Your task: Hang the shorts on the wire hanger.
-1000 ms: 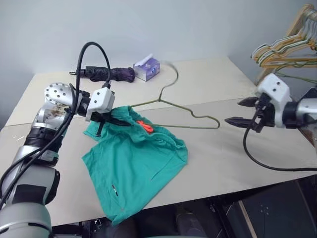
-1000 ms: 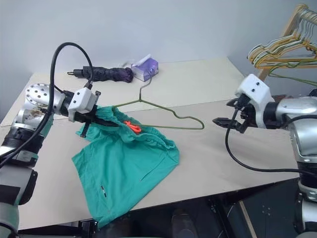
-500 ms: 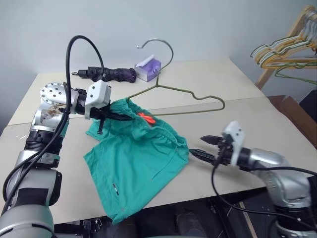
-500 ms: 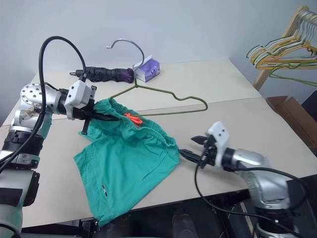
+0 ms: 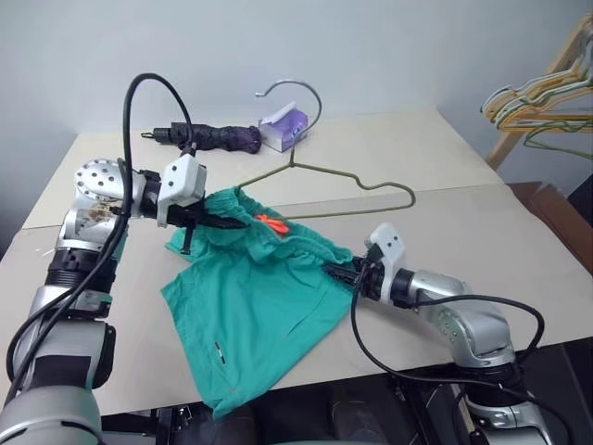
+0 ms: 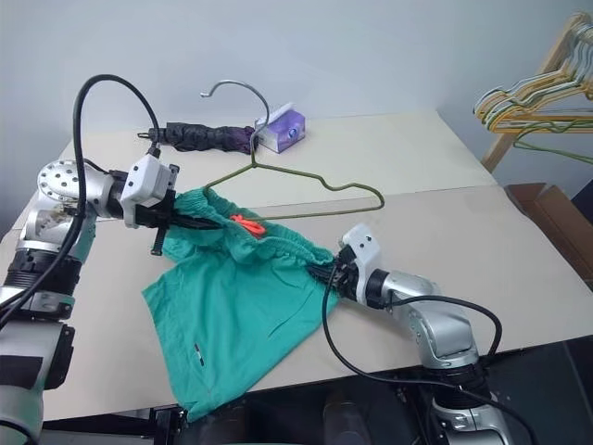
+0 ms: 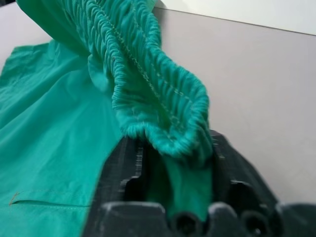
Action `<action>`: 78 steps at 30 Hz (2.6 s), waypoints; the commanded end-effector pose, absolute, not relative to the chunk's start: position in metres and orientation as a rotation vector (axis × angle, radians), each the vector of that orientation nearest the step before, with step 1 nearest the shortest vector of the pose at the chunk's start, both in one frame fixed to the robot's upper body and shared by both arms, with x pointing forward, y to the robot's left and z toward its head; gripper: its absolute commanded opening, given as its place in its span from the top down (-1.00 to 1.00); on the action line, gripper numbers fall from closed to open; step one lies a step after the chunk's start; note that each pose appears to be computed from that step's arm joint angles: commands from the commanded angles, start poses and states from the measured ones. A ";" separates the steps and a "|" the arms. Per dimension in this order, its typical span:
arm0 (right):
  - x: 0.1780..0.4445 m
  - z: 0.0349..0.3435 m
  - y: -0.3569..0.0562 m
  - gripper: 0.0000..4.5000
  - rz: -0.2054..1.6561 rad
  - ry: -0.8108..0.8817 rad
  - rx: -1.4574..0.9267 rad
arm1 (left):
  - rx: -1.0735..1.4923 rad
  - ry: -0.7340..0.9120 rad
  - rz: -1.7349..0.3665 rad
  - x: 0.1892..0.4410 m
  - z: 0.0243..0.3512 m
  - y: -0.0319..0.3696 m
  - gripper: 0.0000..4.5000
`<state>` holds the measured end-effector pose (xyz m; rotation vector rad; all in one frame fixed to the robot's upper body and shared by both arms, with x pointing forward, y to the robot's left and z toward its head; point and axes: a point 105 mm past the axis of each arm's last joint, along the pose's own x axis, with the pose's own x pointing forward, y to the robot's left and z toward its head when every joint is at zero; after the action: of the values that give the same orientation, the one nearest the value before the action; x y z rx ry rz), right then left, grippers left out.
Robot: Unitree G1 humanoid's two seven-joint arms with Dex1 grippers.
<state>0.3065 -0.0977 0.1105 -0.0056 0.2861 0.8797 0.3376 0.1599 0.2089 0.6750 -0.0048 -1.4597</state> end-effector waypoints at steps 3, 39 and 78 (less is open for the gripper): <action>0.310 0.132 -0.115 0.99 0.857 0.217 0.048 | 0.709 -0.015 -1.420 0.334 0.219 0.174 1.00; 0.317 0.150 -0.208 0.99 0.837 0.332 -0.012 | 0.876 0.341 -1.208 0.324 0.196 0.275 1.00; 0.307 0.256 -0.169 -0.99 1.088 0.137 -0.388 | 0.799 0.027 -1.336 0.361 0.194 0.177 1.00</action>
<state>0.3073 -0.1678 0.2388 -0.3251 0.1642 1.0948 0.3573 0.1788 0.1729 0.7612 0.1120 -1.3636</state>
